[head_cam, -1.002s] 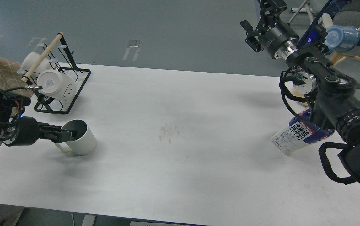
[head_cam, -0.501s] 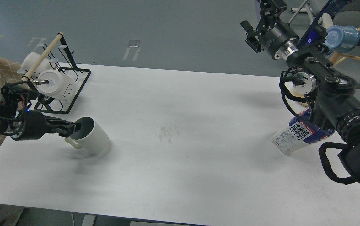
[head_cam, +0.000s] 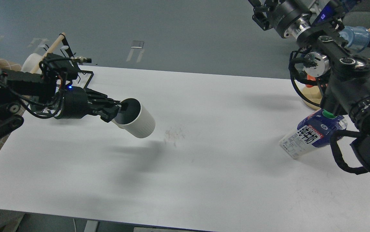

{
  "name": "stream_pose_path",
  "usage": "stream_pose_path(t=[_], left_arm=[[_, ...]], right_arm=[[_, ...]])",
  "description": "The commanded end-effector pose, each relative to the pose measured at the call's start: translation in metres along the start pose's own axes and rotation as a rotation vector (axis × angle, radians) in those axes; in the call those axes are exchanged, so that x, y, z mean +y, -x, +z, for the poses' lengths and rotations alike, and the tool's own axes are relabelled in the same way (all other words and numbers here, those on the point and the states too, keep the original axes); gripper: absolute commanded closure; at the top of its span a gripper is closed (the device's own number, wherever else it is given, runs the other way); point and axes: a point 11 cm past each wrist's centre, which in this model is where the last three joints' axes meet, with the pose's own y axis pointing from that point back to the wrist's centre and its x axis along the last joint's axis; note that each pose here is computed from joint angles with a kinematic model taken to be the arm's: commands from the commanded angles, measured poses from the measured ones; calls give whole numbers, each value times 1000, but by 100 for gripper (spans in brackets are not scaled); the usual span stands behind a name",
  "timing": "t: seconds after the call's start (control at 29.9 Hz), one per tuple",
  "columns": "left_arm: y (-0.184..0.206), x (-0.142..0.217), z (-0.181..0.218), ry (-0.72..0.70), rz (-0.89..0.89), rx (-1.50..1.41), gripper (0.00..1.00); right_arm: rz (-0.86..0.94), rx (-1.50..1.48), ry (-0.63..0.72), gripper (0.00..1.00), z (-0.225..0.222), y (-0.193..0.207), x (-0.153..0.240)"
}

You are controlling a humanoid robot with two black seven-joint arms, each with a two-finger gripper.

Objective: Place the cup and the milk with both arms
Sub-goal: 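Carry the mug with the left gripper toward the table center and lower it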

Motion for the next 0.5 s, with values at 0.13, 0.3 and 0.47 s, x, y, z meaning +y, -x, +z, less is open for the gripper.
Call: stream_pose_path(t=[0.13,0.3,0.47], left_arm=[[-15,-63,31,67,-63,-131,100],[-25,-94,41,70,-116,-188,100],[-32,-114,37,35,-157,-231,100]], right_arm=[[-8,9,-18,0,-11,2,-5],[-8,9,-18,0,-11,2,-5],[-8,9,-18,0,-11,2,-5]])
